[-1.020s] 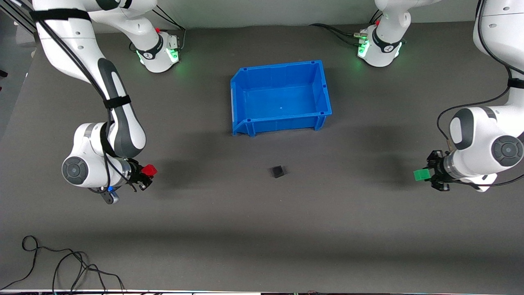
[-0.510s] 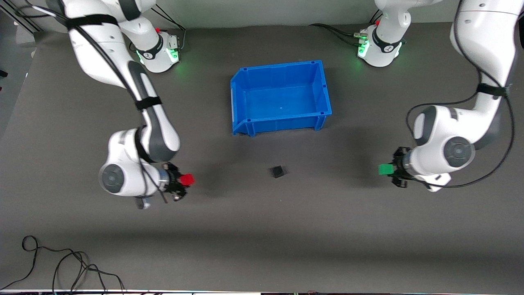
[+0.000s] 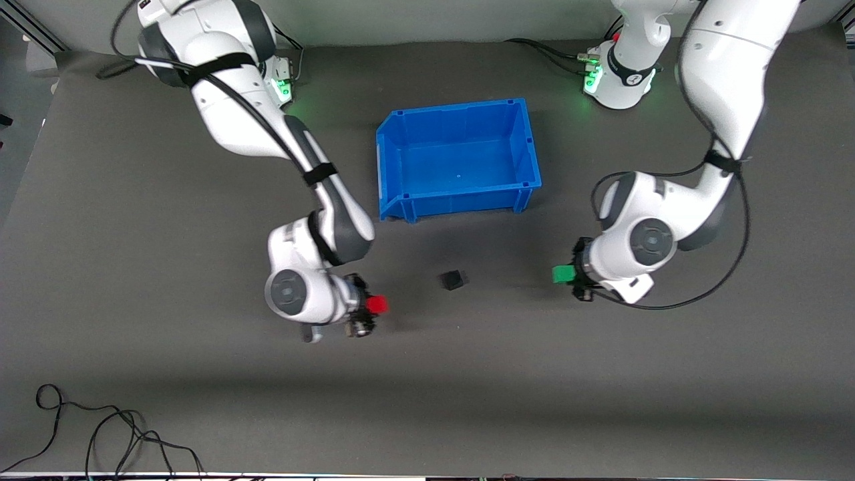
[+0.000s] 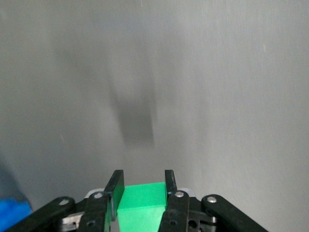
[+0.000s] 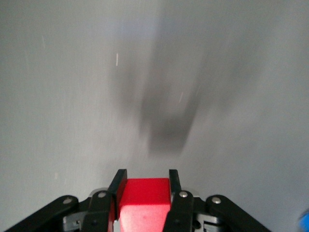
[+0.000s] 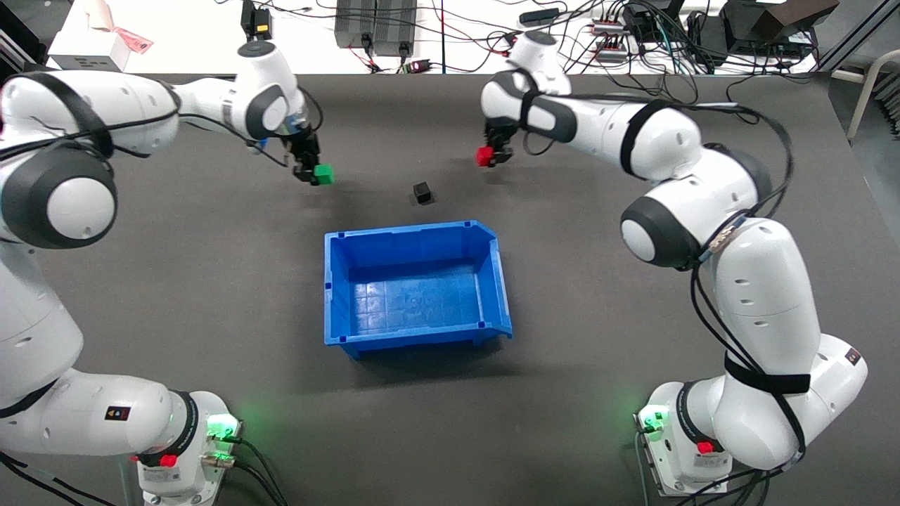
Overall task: Attach green and red cubes to black cube
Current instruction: 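Carry the red cube with the right gripper while the left gripper carries green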
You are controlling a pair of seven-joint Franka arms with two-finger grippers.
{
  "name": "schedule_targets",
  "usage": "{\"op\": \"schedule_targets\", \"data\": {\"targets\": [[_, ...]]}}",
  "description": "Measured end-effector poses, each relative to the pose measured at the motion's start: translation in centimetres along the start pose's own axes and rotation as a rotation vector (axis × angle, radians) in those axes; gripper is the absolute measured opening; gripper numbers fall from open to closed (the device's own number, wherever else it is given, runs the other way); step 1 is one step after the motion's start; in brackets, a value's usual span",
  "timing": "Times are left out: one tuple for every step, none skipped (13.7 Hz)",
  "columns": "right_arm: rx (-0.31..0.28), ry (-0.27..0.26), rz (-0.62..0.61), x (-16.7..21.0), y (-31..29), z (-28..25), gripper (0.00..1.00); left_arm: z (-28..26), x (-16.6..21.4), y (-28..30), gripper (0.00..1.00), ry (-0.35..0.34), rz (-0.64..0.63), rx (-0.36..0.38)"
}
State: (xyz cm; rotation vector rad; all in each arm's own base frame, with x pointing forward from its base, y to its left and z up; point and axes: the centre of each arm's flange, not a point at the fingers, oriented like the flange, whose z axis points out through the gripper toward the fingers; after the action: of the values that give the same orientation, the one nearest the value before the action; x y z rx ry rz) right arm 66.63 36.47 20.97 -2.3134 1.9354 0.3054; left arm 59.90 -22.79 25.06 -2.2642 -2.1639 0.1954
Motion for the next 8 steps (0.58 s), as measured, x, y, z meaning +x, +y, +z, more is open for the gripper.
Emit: {"op": "schedule_targets", "data": {"targets": [[0.016,-0.016,0.023,-1.4,0.2,1.3,0.39,0.4,-2.0,0.1,0.37,-0.008,-0.019,-0.009],[0.021,-0.026,0.044,-2.4,0.4,2.5,0.39,1.0,-3.8,0.1,0.37,-0.014,-0.036,-0.011],[0.015,-0.030,0.055,-3.3,0.8,3.5,0.39,1.6,-5.4,0.2,0.37,-0.020,-0.053,-0.012],[0.008,-0.030,0.058,-4.2,1.2,4.2,0.39,2.2,-6.7,0.4,0.37,-0.025,-0.069,-0.011],[0.002,-0.029,0.058,-5.3,1.7,4.6,0.39,2.9,-7.6,0.6,0.37,-0.028,-0.083,-0.008],[-0.002,-0.028,0.063,-6.4,2.2,4.9,0.39,3.6,-8.3,0.7,0.37,-0.030,-0.097,-0.003],[-0.004,-0.024,0.071,-7.1,2.6,5.1,0.39,4.3,-8.9,0.8,0.37,-0.031,-0.109,0.002],[-0.003,-0.012,0.060,-7.6,2.8,5.3,0.39,4.9,-9.5,0.7,0.37,-0.031,-0.113,0.008]]}}
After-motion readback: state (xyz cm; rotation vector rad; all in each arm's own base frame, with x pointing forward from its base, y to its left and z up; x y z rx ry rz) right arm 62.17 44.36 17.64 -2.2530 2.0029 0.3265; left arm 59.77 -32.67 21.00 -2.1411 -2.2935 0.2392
